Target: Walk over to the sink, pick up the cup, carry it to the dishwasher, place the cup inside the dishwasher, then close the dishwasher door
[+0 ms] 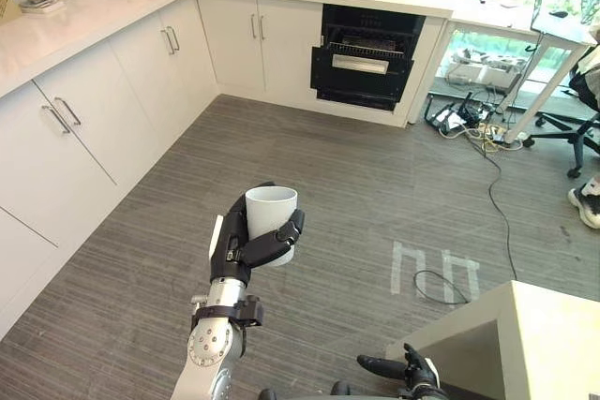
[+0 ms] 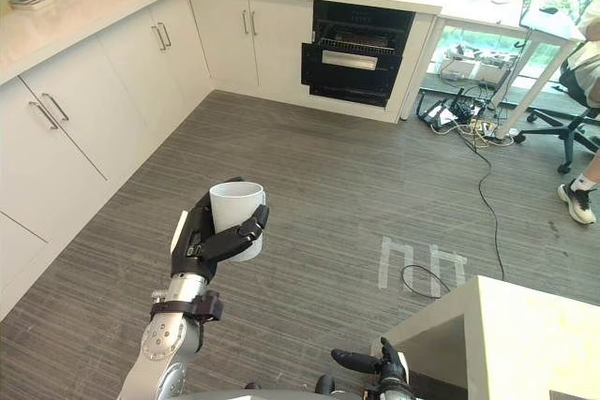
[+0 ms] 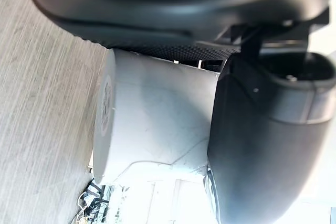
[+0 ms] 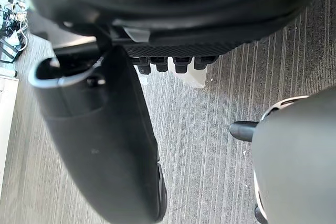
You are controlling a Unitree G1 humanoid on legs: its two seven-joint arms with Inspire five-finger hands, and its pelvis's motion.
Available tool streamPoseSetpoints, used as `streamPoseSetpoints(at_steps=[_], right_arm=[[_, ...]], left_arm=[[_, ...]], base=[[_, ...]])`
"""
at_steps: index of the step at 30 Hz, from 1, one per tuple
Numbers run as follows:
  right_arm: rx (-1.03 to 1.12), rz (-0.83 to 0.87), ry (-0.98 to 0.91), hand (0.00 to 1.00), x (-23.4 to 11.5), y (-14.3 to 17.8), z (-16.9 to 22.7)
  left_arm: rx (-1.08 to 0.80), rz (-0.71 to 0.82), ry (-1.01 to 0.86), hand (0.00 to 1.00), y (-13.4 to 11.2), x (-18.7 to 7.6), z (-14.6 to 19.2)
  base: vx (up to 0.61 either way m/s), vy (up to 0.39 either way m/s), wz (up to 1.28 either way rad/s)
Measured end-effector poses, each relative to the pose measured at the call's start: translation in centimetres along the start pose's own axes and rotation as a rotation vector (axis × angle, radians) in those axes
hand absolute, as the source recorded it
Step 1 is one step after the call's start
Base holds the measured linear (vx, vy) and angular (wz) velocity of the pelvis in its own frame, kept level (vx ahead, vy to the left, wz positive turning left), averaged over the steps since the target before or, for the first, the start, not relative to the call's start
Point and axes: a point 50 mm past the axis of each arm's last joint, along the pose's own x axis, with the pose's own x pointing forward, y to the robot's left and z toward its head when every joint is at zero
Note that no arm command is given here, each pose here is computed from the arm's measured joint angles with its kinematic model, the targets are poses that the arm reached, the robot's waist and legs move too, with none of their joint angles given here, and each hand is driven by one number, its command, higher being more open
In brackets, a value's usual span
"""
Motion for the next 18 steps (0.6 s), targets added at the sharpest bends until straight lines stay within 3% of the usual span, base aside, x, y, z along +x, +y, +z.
streamPoseSetpoints(at_steps=[10, 18], right_arm=[[-0.016, -0.028, -0.055, 1.0, 0.4, -0.6, 1.8], [0.008, -0.002, -0.208, 1.0, -0.2, 0.5, 5.0]], left_arm=[[-0.063, 0.034, -0.067, 0.0, -0.6, 0.3, 1.4], [-0.105, -0.025, -0.178, 0.0, -2.2, 0.2, 3.8]], base=[[0.07, 0.072, -0.16], [0.16, 0.142, 0.28]])
